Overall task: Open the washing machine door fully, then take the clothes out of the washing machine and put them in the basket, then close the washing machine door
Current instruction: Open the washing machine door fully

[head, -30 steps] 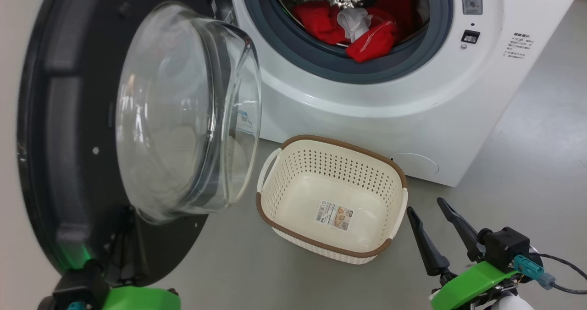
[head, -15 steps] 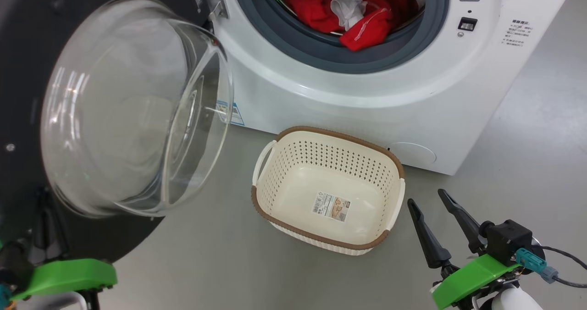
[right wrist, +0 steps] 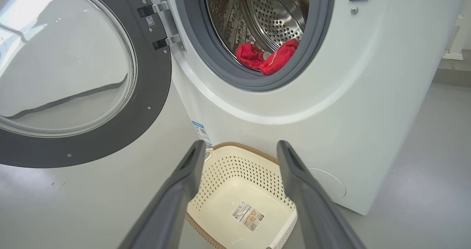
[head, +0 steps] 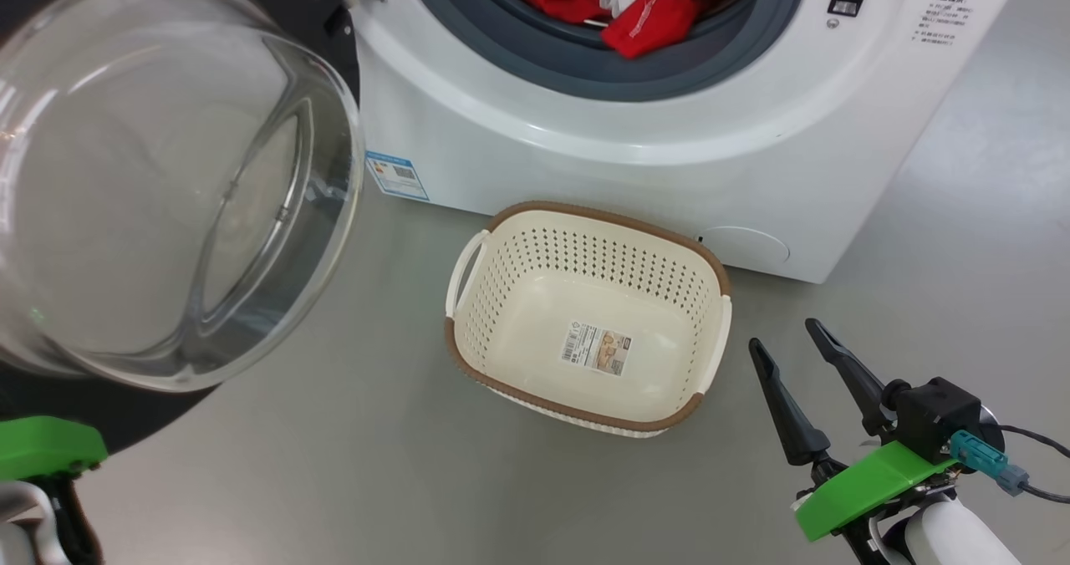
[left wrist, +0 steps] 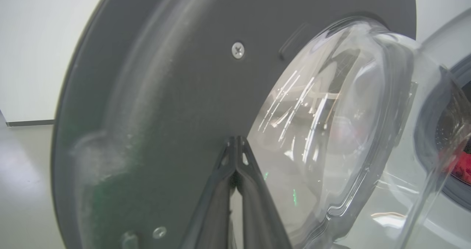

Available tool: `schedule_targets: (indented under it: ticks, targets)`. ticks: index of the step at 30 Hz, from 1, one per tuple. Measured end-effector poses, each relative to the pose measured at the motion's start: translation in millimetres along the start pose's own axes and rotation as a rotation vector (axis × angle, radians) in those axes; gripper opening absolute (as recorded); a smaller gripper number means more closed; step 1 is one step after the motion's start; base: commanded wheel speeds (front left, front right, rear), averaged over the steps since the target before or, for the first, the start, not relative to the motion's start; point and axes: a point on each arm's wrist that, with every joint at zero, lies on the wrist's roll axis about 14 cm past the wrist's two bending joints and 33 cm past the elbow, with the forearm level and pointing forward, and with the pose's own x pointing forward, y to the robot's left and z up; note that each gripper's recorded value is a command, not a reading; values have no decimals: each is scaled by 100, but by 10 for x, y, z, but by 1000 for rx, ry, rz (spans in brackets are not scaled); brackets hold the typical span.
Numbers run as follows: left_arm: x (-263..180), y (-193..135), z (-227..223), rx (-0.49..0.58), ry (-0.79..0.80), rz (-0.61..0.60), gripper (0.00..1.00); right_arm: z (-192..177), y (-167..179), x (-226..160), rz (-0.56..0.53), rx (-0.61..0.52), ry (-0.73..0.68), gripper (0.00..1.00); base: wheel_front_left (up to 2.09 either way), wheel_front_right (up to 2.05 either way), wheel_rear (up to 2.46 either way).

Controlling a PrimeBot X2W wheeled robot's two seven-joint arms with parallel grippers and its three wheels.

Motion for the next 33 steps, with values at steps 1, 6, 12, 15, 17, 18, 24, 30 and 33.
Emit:
schedule_targets:
  ticks: [1,6,12,15,17,18,24,30,33]
  targets:
    - [24,3,-6,1,1,5,0,-7,-12,2,-2,1,1,100,0,0,0]
    - [154,53,-38,15,10,26,0,-75,-83,-8,-16,8,17,100,0,0,0]
    - [318,143,-37,38,14,49,0,-25,-136,60,-20,5,0,100,0,0,0]
    - [381,171,-47,32,18,65,0,-35,-174,59,-26,4,2,100,0,0,0]
    - [413,174,-53,34,20,67,0,-48,-204,49,-31,2,7,100,0,0,0]
    - [425,182,-57,42,22,67,0,-51,-220,44,-34,2,8,100,0,0,0]
    - [465,176,-74,47,31,60,0,-37,-250,26,-42,0,6,100,0,0,0]
    - [435,175,-97,17,41,38,0,11,-230,14,-41,-6,-5,100,0,0,0]
    - [403,154,-94,-16,40,27,0,57,-197,6,-40,-5,-16,100,0,0,0]
